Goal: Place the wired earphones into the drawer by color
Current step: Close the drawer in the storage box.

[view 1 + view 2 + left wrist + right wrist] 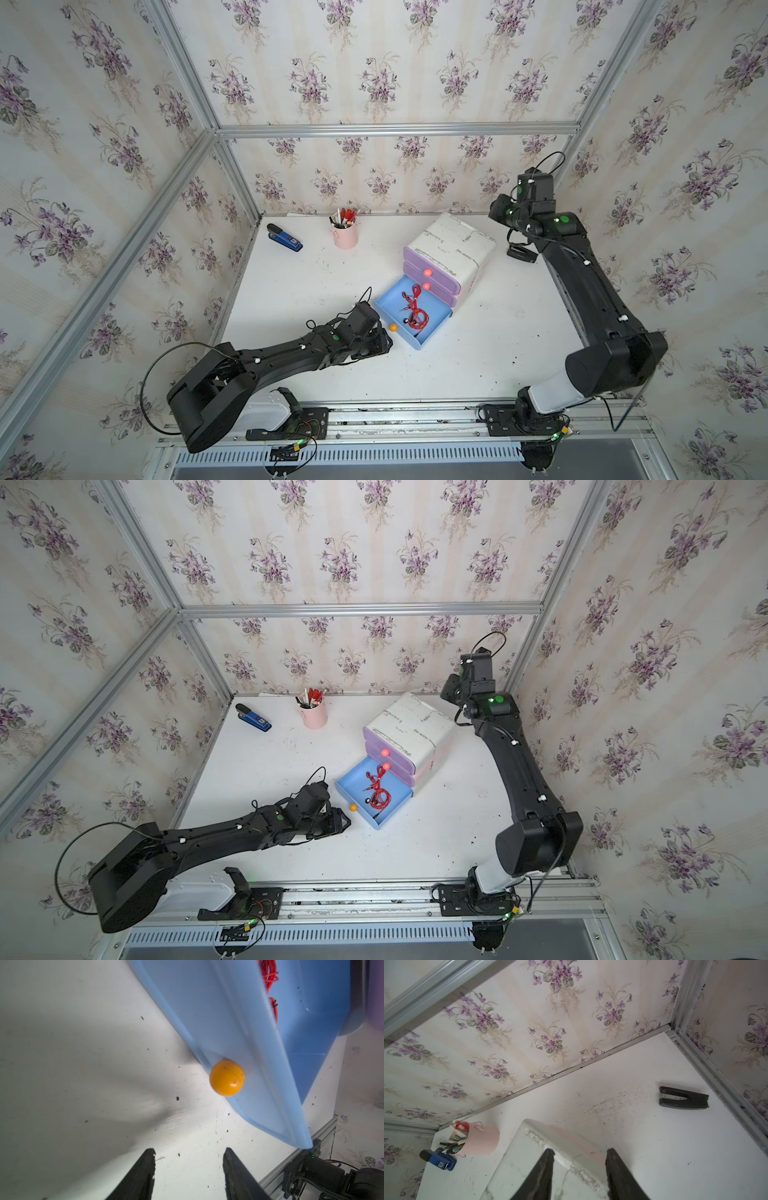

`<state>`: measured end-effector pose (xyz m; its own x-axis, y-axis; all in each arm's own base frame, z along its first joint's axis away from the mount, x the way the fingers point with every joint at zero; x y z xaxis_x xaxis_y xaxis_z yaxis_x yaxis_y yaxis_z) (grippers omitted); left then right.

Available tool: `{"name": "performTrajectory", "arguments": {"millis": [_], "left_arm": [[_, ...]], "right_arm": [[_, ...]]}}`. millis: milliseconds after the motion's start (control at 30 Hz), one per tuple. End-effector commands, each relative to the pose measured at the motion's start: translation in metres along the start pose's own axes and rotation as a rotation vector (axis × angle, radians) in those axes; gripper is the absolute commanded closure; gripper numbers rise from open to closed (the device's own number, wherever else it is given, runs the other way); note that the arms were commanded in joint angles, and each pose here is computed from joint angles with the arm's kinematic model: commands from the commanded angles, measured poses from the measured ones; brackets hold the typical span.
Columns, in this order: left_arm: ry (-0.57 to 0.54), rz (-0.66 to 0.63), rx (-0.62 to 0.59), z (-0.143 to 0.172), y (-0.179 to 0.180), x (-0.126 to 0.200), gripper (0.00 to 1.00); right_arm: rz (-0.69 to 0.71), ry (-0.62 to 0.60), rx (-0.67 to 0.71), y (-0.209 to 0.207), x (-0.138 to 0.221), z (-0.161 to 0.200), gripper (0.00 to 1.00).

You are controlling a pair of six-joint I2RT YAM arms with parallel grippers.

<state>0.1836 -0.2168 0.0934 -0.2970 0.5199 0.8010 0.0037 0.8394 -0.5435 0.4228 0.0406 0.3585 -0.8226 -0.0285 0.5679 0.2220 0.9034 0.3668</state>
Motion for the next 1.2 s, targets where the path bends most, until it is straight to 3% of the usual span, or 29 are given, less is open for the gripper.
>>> {"name": "performTrajectory", "arguments": {"millis": [0, 33, 267, 700, 1167], "left_arm": [[-0.031, 0.009, -0.044, -0.009, -0.008, -0.003, 0.44], [-0.027, 0.007, -0.051, -0.010, -0.010, -0.004, 0.48], [-0.015, 0.027, -0.083, -0.021, -0.026, -0.019, 0.49], [-0.042, 0.138, -0.151, -0.057, -0.087, -0.050, 0.52], [-0.236, 0.199, -0.096, -0.072, -0.134, -0.070, 0.49]], "right_arm": [[-0.094, 0.115, -0.021, -0.006, -0.034, -0.004, 0.55], [-0.112, 0.154, -0.020, -0.007, -0.048, -0.002, 0.56], [-0.166, 0.367, 0.029, -0.009, -0.106, 0.032, 0.61], [-0.232, 0.461, 0.126, -0.012, -0.119, 0.057, 0.61], [-0.259, 0.485, 0.241, -0.012, -0.118, 0.059, 0.52]]}}
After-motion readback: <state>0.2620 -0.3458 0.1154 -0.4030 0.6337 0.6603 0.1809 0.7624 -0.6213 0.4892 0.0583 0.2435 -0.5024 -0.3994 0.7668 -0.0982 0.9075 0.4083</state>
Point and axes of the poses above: each gripper's point midway between its finger pads, its own x axis back along the fingers, its own y axis along the line the jaws close on, z = x × y, the point moved 6 cm from there along x, back along the fingers, and after that the axes turned 1 degree about -x, right-handed, at the moved point
